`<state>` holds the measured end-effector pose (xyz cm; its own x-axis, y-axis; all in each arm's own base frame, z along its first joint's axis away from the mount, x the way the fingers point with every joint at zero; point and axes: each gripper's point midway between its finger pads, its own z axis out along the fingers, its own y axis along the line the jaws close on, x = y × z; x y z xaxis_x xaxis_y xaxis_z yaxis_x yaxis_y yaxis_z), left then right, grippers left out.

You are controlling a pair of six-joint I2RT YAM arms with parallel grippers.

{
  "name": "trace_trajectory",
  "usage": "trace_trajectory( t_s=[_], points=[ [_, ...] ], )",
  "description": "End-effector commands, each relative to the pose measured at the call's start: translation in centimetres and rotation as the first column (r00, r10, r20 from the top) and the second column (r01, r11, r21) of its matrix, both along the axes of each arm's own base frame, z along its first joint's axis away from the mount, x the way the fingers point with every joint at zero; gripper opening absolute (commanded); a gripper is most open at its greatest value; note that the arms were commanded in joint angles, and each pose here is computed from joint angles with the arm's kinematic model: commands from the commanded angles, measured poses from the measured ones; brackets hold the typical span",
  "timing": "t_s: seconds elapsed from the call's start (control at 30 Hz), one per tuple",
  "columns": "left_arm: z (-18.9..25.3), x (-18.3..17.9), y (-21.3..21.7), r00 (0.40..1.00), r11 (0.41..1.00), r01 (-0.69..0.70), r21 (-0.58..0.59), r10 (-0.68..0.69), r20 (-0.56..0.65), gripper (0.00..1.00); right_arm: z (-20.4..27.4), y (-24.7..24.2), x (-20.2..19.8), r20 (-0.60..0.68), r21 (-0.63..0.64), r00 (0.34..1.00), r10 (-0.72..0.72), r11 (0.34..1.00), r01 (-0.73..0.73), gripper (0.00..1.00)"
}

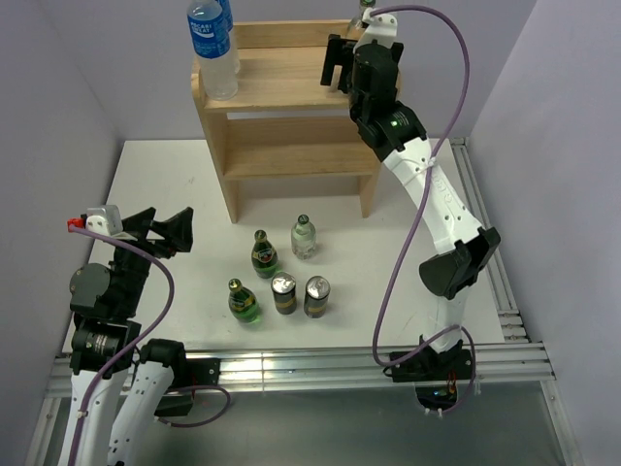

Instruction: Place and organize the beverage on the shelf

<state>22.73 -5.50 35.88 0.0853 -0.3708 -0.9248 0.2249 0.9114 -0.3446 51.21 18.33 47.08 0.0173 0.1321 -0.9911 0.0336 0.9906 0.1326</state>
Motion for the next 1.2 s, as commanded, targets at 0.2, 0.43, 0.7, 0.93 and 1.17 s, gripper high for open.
trace_trajectory(
  t_s=[0.2, 0.43, 0.7, 0.93, 1.17],
  points=[
    [0.6, -0.2, 0.3, 1.0, 1.0, -0.012, 0.011, 0.012, 0.026, 0.99, 4.8, -4.6, -5.5, 0.089, 0.062, 0.989, -0.115, 0.992, 0.11, 1.0],
    [0.7, -0.2, 0.4, 0.999, 1.0, -0.014, 0.012, 0.014, 0.031, 0.99, 5.0, -5.4, -8.4, 0.101, 0.078, 0.988, -0.119, 0.991, 0.112, 1.0],
    [0.6, 0.0, 0.5, 0.999, 1.0, -0.023, 0.012, 0.023, 0.025, 0.99, 2.9, -5.8, -12.7, 0.052, 0.125, 0.993, -0.102, 0.988, 0.095, 1.0],
    [0.6, 0.0, 0.5, 0.999, 1.0, -0.019, 0.012, 0.018, 0.028, 0.99, -3.8, -3.4, -21.1, 0.006, 0.239, 0.999, 0.042, 0.97, -0.042, 1.0],
    [0.6, 0.0, 0.5, 1.0, 1.0, -0.017, 0.011, 0.017, 0.025, 0.99, -17.2, 0.0, -27.5, -0.163, 0.239, 0.97, 0.181, 0.961, -0.139, 1.0]
  ],
)
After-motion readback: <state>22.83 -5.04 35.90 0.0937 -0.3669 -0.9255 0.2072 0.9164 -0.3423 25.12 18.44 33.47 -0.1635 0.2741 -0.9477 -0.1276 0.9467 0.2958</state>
